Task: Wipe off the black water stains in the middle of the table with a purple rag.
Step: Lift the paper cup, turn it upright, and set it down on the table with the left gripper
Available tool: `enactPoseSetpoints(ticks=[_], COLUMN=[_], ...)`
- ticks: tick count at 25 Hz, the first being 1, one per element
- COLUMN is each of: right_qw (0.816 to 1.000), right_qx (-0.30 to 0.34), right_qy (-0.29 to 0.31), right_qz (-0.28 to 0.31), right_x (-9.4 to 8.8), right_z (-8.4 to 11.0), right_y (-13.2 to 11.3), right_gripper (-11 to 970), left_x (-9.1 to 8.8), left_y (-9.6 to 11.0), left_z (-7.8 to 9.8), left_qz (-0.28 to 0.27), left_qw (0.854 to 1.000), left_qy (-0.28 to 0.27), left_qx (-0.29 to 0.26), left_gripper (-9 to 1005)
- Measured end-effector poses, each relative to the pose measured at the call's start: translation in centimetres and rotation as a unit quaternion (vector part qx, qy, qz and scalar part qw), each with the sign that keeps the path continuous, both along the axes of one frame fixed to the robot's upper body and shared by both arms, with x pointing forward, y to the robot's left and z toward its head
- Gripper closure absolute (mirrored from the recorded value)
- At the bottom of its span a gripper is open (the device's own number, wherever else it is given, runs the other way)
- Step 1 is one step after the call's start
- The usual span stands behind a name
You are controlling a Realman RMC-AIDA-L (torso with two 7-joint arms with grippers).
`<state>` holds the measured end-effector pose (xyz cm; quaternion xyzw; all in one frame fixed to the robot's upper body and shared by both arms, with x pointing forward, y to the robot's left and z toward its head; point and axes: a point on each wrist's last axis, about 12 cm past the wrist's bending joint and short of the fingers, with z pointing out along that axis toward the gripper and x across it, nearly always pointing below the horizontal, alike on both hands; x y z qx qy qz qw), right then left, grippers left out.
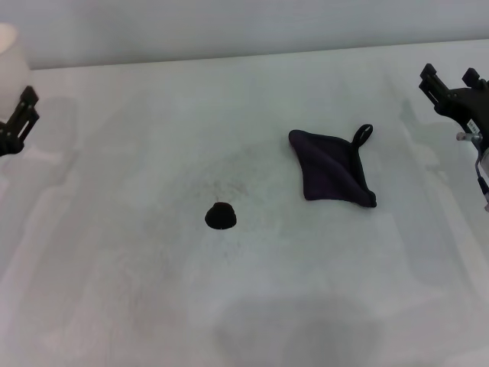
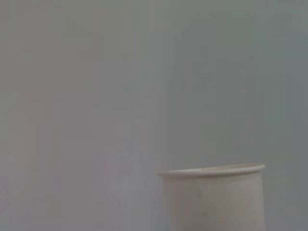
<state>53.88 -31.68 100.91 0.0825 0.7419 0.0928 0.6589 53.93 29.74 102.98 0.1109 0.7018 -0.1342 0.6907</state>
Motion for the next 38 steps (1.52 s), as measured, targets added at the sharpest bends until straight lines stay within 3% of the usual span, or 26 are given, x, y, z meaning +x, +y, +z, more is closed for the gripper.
enactPoseSetpoints(ticks=[5, 12, 17, 28, 38], right_qw=[1.000, 1.000, 1.000, 1.000, 1.000], right_qx=[0.001, 0.002, 0.004, 0.005, 0.013], right_qy=[0.000, -0.001, 0.002, 0.003, 0.013], right_qz=[0.000, 0.005, 0.006, 0.007, 0.013], right_x=[0.0, 0.4, 0.4, 0.5, 0.5], right_z=[0.0, 0.2, 0.1, 0.1, -0.2], right_y=[0.0, 0.4, 0.5, 0.7, 1.4], right_gripper=[116, 116, 116, 117, 117], left_x=[-0.1, 1.0, 0.9, -0.3, -1.1], left_y=[-0.4, -2.4, -3.4, -4.4, -4.6], left_z=[-0.9, -1.9, -2.1, -3.1, -3.8], left_qz=[0.032, 0.017, -0.001, -0.066, -0.076], left_qw=[0.999, 0.996, 0.996, 0.991, 0.989], left_qy=[0.028, 0.082, 0.090, 0.102, 0.114], left_qx=[-0.030, -0.020, -0.016, 0.048, 0.059], left_gripper=[336, 337, 338, 337, 335])
